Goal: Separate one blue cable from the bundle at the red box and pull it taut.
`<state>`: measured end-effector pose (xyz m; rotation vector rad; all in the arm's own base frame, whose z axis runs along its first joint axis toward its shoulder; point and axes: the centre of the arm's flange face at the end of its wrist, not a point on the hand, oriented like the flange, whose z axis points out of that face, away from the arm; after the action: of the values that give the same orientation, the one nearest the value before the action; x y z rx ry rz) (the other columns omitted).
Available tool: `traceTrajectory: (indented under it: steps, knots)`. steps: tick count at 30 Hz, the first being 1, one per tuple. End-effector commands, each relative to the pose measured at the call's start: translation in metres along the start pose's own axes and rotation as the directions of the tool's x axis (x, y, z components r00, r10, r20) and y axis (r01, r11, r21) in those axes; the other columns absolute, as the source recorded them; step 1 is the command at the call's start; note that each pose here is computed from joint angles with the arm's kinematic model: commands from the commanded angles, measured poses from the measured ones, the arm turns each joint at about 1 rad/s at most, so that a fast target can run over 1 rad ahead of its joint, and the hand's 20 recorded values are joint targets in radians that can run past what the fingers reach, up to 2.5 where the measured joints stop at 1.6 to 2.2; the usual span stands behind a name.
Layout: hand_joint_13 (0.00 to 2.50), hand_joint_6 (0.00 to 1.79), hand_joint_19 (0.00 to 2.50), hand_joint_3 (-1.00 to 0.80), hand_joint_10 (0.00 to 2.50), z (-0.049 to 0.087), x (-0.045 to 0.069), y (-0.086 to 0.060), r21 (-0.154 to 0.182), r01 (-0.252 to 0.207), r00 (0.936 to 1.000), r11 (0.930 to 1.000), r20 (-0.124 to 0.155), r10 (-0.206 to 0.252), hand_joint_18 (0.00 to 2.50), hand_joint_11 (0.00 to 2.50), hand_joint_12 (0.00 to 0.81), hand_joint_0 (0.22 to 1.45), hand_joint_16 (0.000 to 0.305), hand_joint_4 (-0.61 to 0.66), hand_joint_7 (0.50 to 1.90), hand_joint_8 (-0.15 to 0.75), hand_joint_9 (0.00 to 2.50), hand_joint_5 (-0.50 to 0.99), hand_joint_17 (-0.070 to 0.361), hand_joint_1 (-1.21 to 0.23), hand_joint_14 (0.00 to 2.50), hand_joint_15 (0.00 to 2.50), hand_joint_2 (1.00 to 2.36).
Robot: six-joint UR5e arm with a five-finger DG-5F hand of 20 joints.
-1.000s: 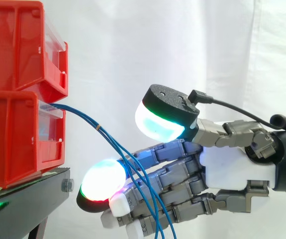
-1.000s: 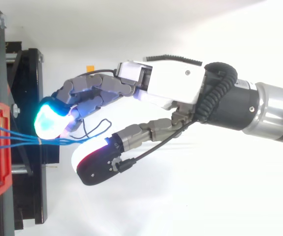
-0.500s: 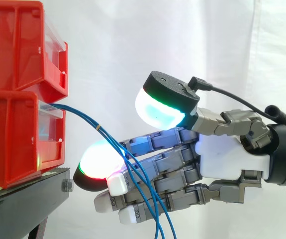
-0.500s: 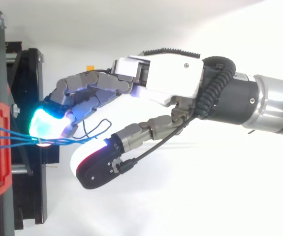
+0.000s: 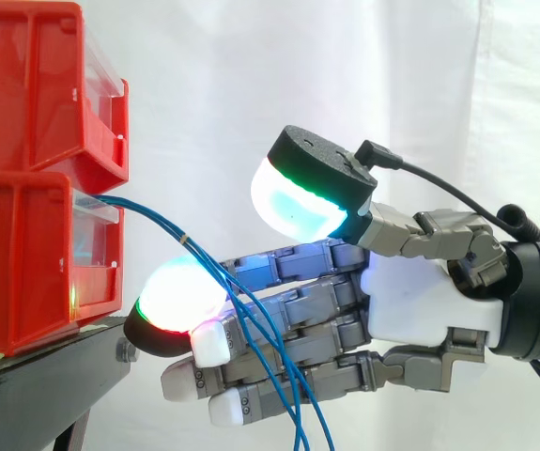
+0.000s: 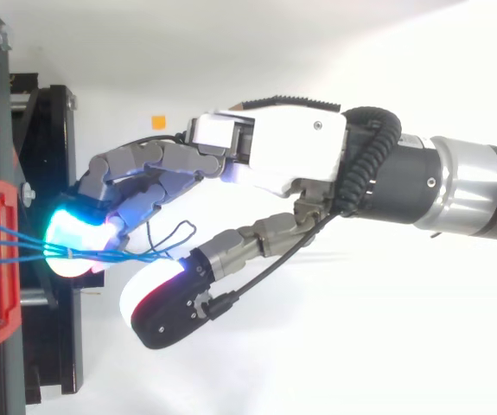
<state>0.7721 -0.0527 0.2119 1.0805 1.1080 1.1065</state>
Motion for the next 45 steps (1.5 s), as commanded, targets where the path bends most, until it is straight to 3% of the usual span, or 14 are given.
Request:
traceTrajectory:
  steps: [1, 12, 29, 36, 39, 45]
  knots:
    - [0.51, 0.50, 0.40, -0.39, 0.01, 0.0007, 0.0006, -0.0012, -0.006, -0.011, 0.9999, 0.9999, -0.003, 0.011, 0.40, 0.49, 0.326, 0.62, 0.039, 0.28, 1.14, 0.297, 0.67, -0.13, 0.087, -0.70, 0.01, 0.24, 1.01]
    - [0.57, 0.50, 0.43, -0.33, 0.02, 0.0022, 0.0023, 0.0010, -0.017, -0.019, 0.9996, 0.9997, -0.019, 0.019, 0.45, 0.52, 0.334, 0.64, 0.039, 0.22, 1.31, 0.300, 0.70, -0.11, 0.089, -0.68, 0.01, 0.27, 1.01]
    - [0.65, 0.73, 0.47, -0.38, 0.02, 0.0031, 0.0017, 0.0019, -0.028, -0.021, 0.9993, 0.9994, -0.032, 0.020, 0.52, 0.55, 0.338, 0.61, 0.040, 0.21, 1.07, 0.312, 0.76, -0.14, 0.089, -0.66, 0.01, 0.32, 1.01]
    - [0.68, 0.78, 0.49, -0.28, 0.02, 0.0038, -0.0006, 0.0035, -0.037, -0.022, 0.9990, 0.9991, -0.040, 0.020, 0.54, 0.61, 0.345, 0.61, 0.040, 0.18, 1.12, 0.315, 0.80, -0.15, 0.090, -0.64, 0.01, 0.34, 1.01]
    - [0.69, 0.83, 0.49, -0.21, 0.02, 0.0037, -0.0015, 0.0022, -0.035, -0.021, 0.9990, 0.9992, -0.040, 0.020, 0.55, 0.64, 0.349, 0.60, 0.040, 0.19, 1.08, 0.315, 0.82, -0.17, 0.091, -0.69, 0.01, 0.35, 1.02]
    - [0.71, 0.87, 0.50, -0.18, 0.02, 0.0046, -0.0050, 0.0040, -0.041, -0.023, 0.9991, 0.9989, -0.036, 0.022, 0.58, 0.69, 0.354, 0.61, 0.041, 0.20, 1.12, 0.317, 0.85, -0.17, 0.091, -0.76, 0.01, 0.37, 1.02]
